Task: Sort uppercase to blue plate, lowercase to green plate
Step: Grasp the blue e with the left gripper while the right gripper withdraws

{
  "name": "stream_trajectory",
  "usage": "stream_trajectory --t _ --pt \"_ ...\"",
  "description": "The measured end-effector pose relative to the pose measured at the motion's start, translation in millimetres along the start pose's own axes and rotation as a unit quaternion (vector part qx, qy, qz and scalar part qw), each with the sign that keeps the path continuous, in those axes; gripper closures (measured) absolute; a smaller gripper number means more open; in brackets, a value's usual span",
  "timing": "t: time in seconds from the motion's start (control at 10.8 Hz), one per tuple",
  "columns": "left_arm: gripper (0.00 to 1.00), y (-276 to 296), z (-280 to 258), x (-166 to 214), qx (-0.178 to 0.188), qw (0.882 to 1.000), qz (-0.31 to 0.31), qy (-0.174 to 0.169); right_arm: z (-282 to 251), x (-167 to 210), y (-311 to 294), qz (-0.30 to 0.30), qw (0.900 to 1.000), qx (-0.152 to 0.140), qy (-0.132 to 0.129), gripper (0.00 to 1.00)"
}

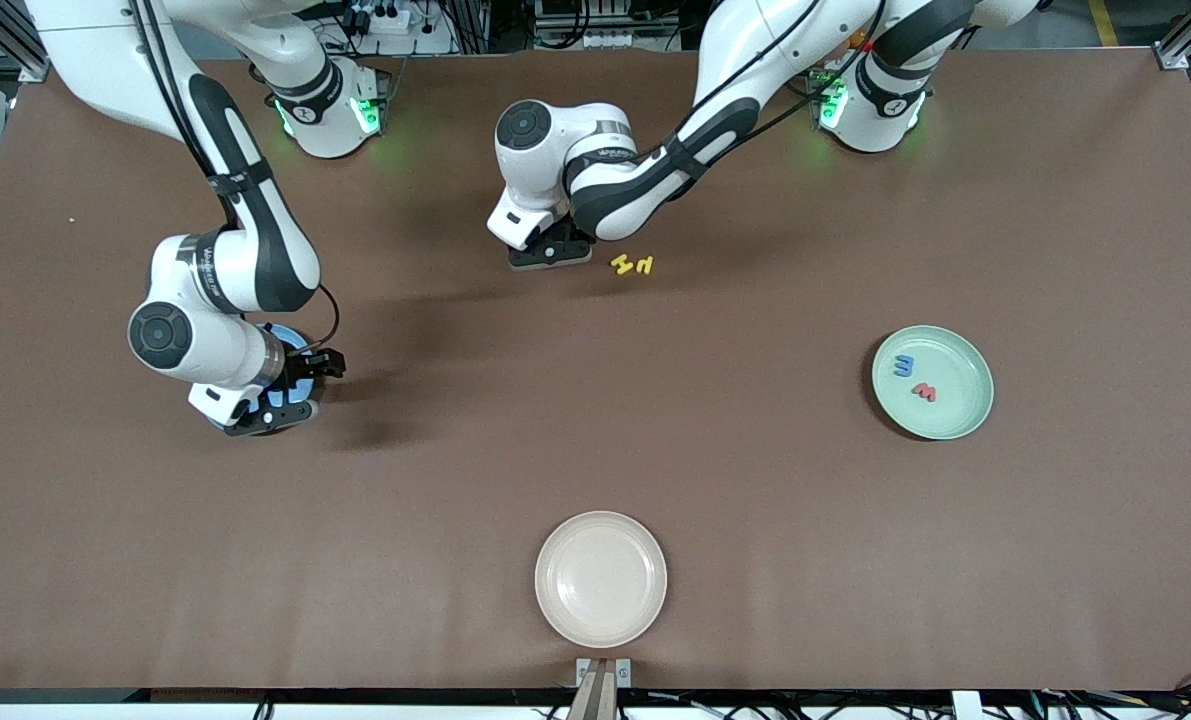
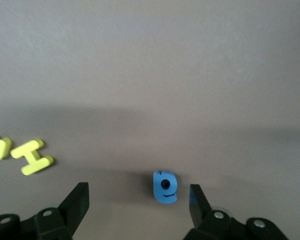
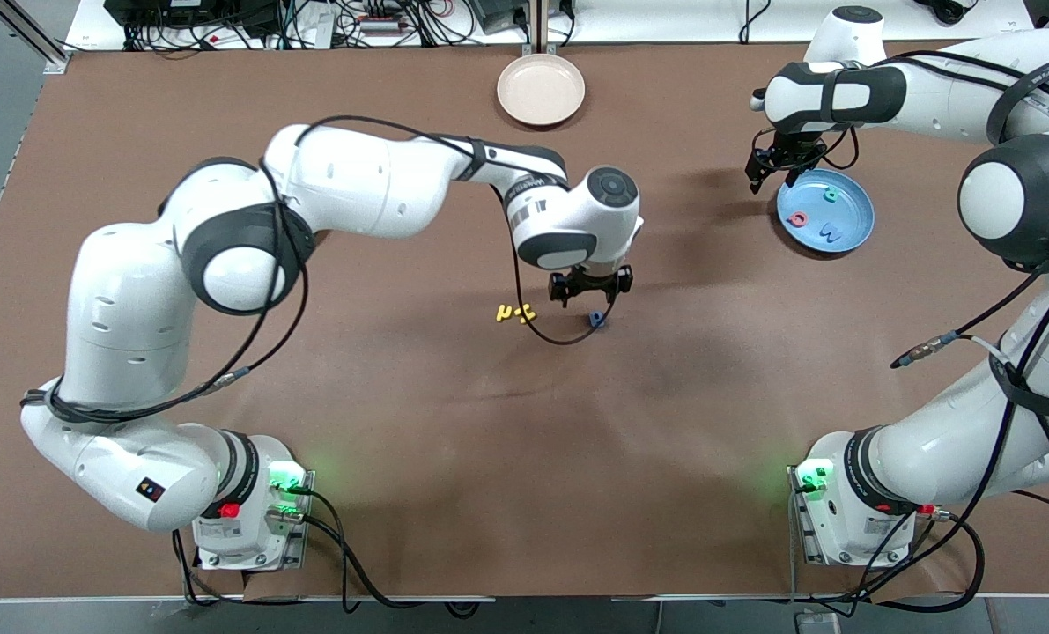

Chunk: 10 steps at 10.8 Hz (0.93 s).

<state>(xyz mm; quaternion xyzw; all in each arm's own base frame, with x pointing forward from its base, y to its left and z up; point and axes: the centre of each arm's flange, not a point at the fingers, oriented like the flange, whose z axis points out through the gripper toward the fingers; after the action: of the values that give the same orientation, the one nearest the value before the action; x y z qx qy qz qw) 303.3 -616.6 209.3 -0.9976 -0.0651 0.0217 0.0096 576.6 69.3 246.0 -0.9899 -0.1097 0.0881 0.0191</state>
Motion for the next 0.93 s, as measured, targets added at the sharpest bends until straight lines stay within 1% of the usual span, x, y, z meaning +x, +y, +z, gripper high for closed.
stream_trajectory --t 0.19,0.28,0.46,0.56,0.74,0.93 --pt "0.13 3.4 10.3 -2.8 -0.004 1.0 -0.006 -0.004 -0.3 -0.2 -0.1 0.001 1.0 0.0 -0.001 0.19" --pt "0.18 4.2 10.5 0.2 -0.005 1.0 -0.008 -0.004 -0.2 -0.3 -0.1 0.001 1.0 0.0 -0.001 0.19" --pt "0.19 4.9 11.3 3.0 -0.006 1.0 -0.011 -0.004 0.1 -1.0 -0.3 0.001 1.0 0.001 -0.005 0.19" --pt "0.23 4.9 12.3 3.1 -0.006 1.0 -0.012 -0.004 -1.1 -0.8 -0.4 0.001 1.0 0.001 -0.007 0.19" --pt "0.26 6.0 14.1 1.5 -0.006 1.0 -0.011 -0.005 -10.6 0.9 -1.7 0.0 1.0 0.004 -0.018 0.19" --pt "0.28 10.2 17.0 -5.2 -0.007 1.0 -0.008 -0.008 -20.5 4.0 -2.6 0.001 1.0 0.005 -0.018 0.19"
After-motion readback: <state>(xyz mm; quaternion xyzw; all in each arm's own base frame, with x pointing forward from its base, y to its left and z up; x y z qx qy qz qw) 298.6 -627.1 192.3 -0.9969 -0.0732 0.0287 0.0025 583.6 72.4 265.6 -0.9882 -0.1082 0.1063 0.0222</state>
